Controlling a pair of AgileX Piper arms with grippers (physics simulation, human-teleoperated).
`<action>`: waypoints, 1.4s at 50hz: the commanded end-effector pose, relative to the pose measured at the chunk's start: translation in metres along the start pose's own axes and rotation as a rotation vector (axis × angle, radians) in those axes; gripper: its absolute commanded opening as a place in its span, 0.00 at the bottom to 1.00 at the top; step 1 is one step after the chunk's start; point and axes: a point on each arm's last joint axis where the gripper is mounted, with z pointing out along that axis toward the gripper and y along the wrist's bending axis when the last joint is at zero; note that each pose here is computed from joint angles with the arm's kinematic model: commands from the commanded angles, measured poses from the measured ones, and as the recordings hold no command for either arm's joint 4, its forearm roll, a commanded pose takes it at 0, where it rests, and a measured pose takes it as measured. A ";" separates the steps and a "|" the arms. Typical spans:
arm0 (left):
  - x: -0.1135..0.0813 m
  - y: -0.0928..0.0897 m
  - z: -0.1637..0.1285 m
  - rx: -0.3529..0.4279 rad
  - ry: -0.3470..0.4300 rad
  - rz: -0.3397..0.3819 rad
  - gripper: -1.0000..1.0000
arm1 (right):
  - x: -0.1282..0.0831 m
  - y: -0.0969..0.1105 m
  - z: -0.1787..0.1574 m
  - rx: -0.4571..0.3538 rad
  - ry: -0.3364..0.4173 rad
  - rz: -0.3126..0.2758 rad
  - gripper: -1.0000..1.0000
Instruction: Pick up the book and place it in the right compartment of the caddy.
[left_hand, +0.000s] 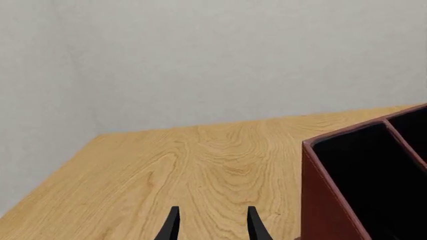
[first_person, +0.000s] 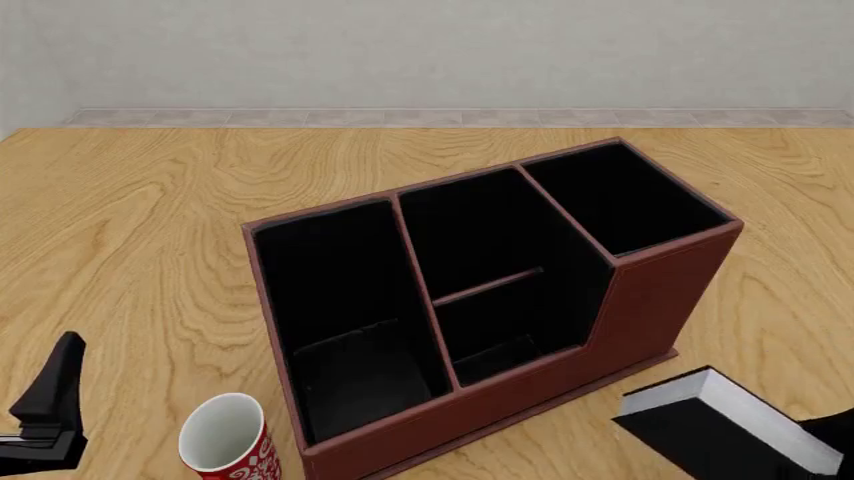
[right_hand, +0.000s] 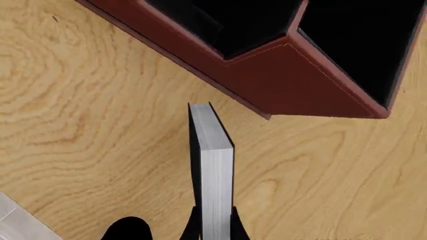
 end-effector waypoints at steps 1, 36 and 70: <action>-0.001 0.000 0.000 0.001 -0.003 -0.001 1.00 | 0.000 -0.001 -0.015 0.060 -0.052 0.073 0.00; -0.011 0.001 -0.001 0.005 -0.014 0.005 1.00 | -0.008 -0.013 -0.054 0.207 -0.127 0.163 0.00; -0.017 0.002 -0.001 0.011 -0.032 0.005 1.00 | -0.025 -0.032 -0.094 0.354 -0.147 0.121 0.00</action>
